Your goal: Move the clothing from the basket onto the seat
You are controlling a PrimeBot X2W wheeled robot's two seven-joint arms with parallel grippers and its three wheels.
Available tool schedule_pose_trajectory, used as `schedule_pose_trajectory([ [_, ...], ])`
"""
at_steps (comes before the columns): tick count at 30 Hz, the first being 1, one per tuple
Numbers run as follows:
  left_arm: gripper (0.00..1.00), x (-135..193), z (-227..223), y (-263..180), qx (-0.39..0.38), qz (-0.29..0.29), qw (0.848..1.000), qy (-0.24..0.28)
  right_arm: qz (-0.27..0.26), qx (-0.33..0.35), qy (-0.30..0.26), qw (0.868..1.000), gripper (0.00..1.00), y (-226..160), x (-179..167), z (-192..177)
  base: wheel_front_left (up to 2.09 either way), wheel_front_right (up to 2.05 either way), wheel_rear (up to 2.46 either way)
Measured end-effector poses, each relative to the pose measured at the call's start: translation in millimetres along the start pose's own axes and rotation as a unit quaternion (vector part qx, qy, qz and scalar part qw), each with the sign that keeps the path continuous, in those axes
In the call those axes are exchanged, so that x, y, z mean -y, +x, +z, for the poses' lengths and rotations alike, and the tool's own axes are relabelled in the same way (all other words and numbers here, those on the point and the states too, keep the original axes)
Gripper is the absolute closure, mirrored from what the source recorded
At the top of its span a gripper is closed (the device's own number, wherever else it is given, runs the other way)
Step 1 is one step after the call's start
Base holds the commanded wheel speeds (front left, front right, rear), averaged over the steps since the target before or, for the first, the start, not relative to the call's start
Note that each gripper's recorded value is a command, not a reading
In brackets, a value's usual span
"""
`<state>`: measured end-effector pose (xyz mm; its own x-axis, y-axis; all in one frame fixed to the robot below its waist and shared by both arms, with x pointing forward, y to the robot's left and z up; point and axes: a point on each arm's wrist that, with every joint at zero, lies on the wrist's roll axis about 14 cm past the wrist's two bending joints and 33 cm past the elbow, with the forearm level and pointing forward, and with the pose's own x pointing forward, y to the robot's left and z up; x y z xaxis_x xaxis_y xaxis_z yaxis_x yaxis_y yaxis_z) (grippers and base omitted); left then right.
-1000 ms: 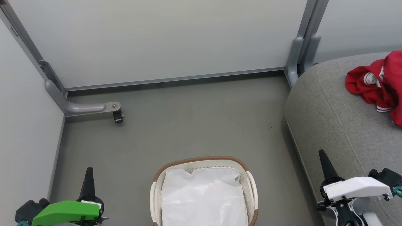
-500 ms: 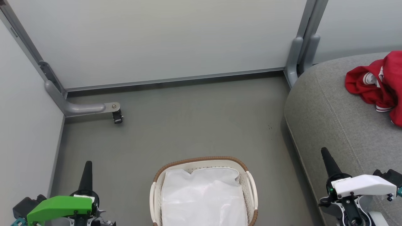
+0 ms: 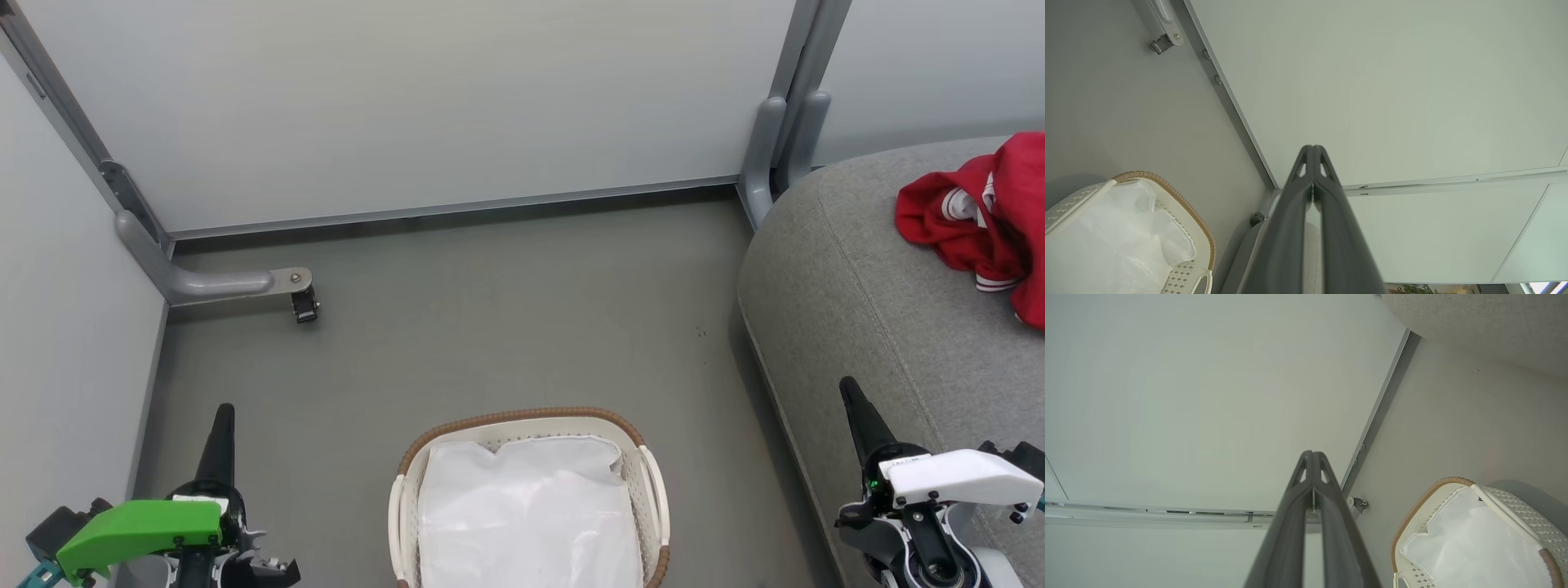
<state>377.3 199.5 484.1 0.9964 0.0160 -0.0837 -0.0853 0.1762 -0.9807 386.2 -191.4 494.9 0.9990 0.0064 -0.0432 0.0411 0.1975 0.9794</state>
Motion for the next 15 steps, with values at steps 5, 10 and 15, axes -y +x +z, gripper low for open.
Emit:
schedule_pose_trajectory([
  [5, 1.0, 3.9, 0.5, 1.9, -0.001, -0.007, 1.0, -0.015, 0.002, 0.001, 0.019, 1.0, 1.0, 0.0, -0.8, 1.6, 0.0, 0.0, 0.0],
  [10, 1.0, 6.6, 0.7, 3.0, -0.003, -0.012, 0.999, -0.033, 0.004, 0.001, 0.037, 0.999, 1.0, 0.0, -1.8, 3.3, 0.0, 0.0, 0.0],
  [15, 1.0, 9.9, 1.4, 4.4, -0.004, -0.018, 0.999, -0.048, 0.006, 0.003, 0.056, 0.998, 1.0, -0.1, -2.8, 5.4, 0.0, 0.0, 0.0],
])
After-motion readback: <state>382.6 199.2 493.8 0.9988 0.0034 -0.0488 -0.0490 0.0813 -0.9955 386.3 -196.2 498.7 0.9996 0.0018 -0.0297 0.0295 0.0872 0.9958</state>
